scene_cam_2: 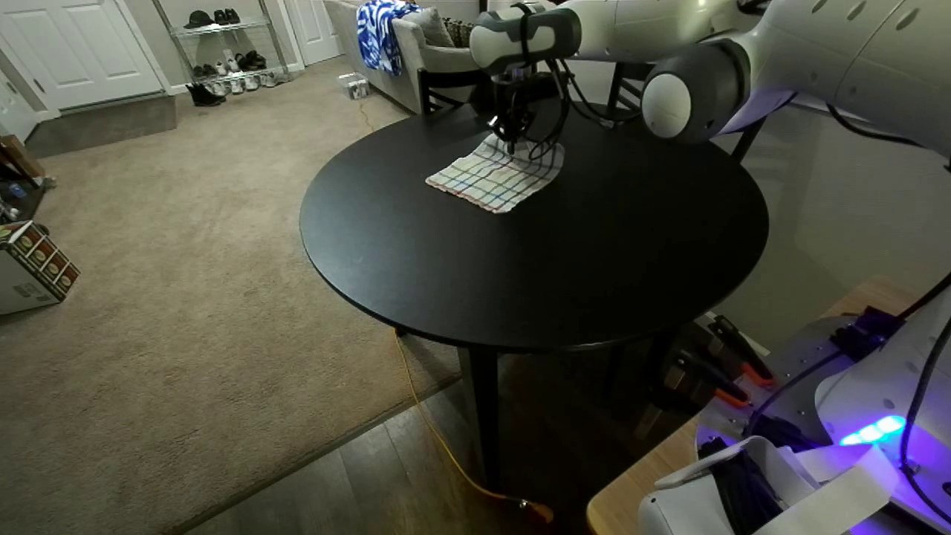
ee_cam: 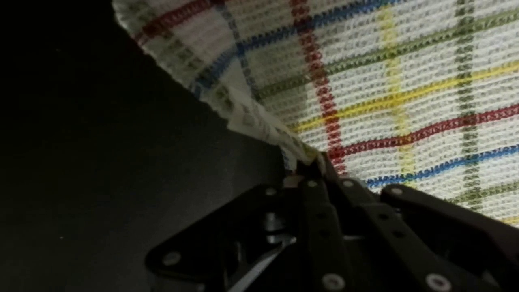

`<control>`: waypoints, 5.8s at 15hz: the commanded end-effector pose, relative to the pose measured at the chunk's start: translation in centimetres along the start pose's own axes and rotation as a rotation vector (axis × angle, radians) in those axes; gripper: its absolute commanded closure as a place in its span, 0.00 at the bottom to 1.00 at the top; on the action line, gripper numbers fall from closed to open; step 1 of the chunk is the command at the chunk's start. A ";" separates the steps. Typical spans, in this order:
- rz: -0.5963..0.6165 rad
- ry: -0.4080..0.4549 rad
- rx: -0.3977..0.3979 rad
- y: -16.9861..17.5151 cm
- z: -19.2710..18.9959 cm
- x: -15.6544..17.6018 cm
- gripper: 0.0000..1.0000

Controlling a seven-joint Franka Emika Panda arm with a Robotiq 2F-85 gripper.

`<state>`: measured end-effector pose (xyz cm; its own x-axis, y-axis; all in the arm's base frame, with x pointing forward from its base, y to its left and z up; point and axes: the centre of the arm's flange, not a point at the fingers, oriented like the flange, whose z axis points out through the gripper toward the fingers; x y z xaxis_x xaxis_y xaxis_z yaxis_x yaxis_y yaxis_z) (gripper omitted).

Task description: Fold the cloth

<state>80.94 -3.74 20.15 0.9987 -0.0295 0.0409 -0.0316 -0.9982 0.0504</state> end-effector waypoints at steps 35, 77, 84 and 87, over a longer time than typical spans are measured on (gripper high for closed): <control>-0.113 -0.161 -0.039 -0.4 -2.2 -3.7 0.99; -0.350 -0.128 -0.050 -15.4 -1.0 -5.1 0.99; -0.349 -0.131 -0.045 -14.4 -0.9 -4.9 0.99; -0.351 -0.132 -0.043 -14.4 -0.8 -4.9 0.99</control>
<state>78.54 11.73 19.57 0.9551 0.2724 -0.1166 0.2824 -0.9559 0.0803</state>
